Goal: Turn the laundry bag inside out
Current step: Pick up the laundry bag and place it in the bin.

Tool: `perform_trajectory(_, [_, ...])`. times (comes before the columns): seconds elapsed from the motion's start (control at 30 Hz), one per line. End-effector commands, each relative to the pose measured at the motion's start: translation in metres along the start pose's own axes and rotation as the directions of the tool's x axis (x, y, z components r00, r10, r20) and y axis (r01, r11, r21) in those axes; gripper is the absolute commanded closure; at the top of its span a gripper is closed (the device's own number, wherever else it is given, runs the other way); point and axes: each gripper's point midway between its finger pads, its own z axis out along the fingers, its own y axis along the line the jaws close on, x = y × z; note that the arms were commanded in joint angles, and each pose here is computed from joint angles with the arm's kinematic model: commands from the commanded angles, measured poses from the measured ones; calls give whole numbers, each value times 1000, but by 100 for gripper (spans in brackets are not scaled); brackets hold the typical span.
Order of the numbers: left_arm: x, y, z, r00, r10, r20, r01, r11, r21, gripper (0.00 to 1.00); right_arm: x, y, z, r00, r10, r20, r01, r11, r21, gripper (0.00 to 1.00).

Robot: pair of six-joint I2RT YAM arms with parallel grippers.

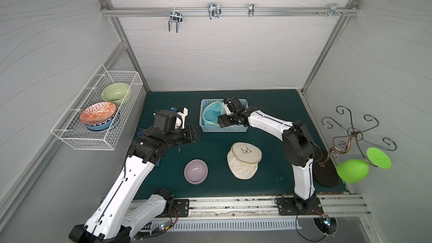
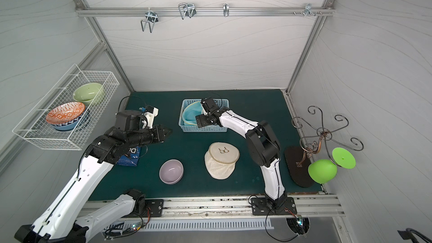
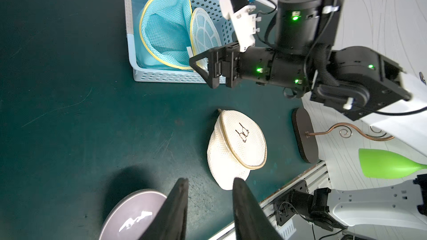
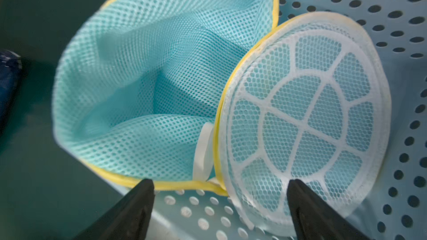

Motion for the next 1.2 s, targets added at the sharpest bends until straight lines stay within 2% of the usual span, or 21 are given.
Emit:
perform_trajectory(0.0, [-11,-6,2,999,7,37,-8,1000,28,65,-25,-8,3,997,-9,72,4,998,58,11])
perform_trajectory(0.17, [-13,1,9,999,0,40,0,1000,2,64,-45,-1,-13,987,-31,160,26,999,37,12])
perform_trajectory(0.27, [-23,0,34,998,-61,30,60,998,30,64,-54,-7,-30,979,-24,203,13,998,58,11])
perform_trajectory(0.43, [-55,20,84,996,-76,40,78,994,-73,68,-53,-24,-57,962,80,260,-81,997,-7,13])
perform_trajectory(0.5, [-73,27,98,993,-77,89,87,990,-107,68,-46,-31,-67,957,104,271,-101,995,-22,13])
perform_trajectory(0.57, [-92,36,115,989,-70,132,89,985,-151,66,-39,-35,-78,952,119,283,-112,993,-40,13])
perform_trajectory(0.83, [-147,54,178,992,11,124,21,968,-251,65,-18,-33,-115,945,134,297,-115,990,-82,13])
perform_trajectory(0.97, [-154,82,201,996,10,88,20,943,-332,66,-16,-29,-135,932,149,331,-116,986,-117,13])
perform_trajectory(1.17, [-148,99,229,999,0,34,12,941,-337,65,-10,-23,-155,921,160,354,-111,982,-156,10])
